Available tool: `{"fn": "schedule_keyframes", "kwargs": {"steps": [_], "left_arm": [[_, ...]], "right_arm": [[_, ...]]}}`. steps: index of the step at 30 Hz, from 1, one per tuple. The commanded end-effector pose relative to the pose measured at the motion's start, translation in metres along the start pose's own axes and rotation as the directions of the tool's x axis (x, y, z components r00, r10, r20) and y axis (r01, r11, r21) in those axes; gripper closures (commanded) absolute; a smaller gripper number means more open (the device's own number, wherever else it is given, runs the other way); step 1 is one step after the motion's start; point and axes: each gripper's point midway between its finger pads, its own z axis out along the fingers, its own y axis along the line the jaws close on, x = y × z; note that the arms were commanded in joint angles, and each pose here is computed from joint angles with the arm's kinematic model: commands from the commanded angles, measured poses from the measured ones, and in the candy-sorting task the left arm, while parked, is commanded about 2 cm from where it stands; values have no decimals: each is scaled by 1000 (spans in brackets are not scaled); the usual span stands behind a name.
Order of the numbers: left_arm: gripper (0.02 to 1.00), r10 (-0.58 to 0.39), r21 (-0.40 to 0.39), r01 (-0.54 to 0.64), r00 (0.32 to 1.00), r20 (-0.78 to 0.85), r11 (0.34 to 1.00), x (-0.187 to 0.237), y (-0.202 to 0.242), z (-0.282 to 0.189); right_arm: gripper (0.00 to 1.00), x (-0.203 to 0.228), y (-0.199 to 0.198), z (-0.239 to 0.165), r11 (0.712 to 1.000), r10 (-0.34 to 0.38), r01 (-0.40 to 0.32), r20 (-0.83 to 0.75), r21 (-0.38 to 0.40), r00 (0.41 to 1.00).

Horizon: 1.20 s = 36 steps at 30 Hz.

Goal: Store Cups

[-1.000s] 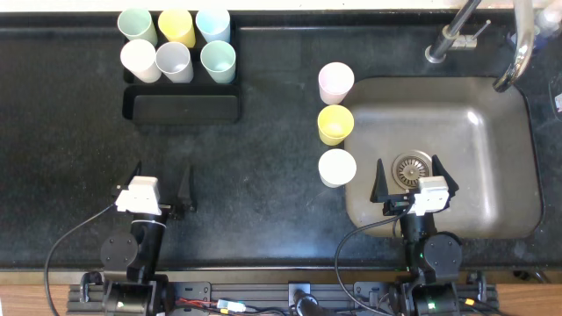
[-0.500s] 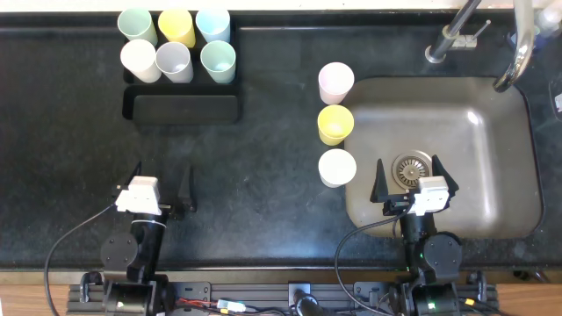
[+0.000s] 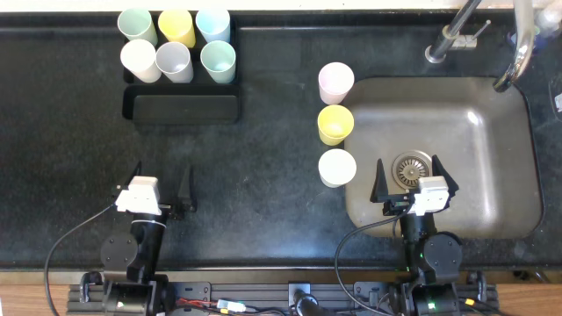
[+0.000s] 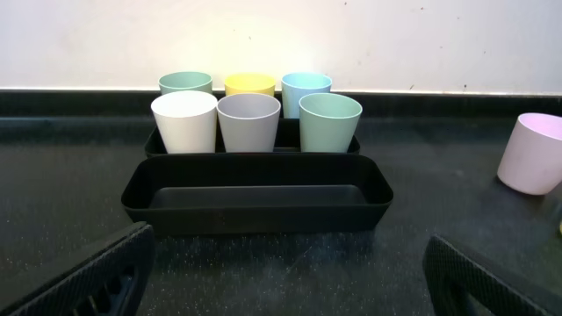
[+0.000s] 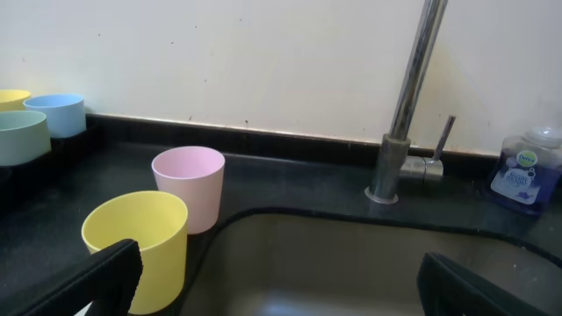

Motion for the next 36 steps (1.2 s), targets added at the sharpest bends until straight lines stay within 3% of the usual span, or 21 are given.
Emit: {"fn": "schedule_keyframes", "kwargs": {"steps": [1,8,13,16,27,31,36], "left_arm": [[18,18,14,-18,1000,2,1000,0,-3,0],[18,19,19,-19,1000,17,1000,-4,-4,1],[18,-215,8,216,976,-19,976,-26,0,23],[18,-286,-3,287,953,-100,958,-45,-4,49],[18,-188,33,220,896,-402,975,-143,-81,169],[18,-135,62,189,861,-490,980,-154,-126,205],[18,-110,82,200,787,-607,976,-139,-184,239]], "right_arm": [[5,3,-2,0,1000,-3,3,3,9,1000],[5,2,-2,0,1000,-3,3,3,9,1000],[3,2,-2,0,1000,-3,3,3,9,1000],[5,2,-2,0,1000,-3,3,3,9,1000],[3,2,-2,0,1000,-3,3,3,9,1000],[3,2,-2,0,1000,-3,3,3,9,1000],[3,2,-2,0,1000,-3,3,3,9,1000]]}}
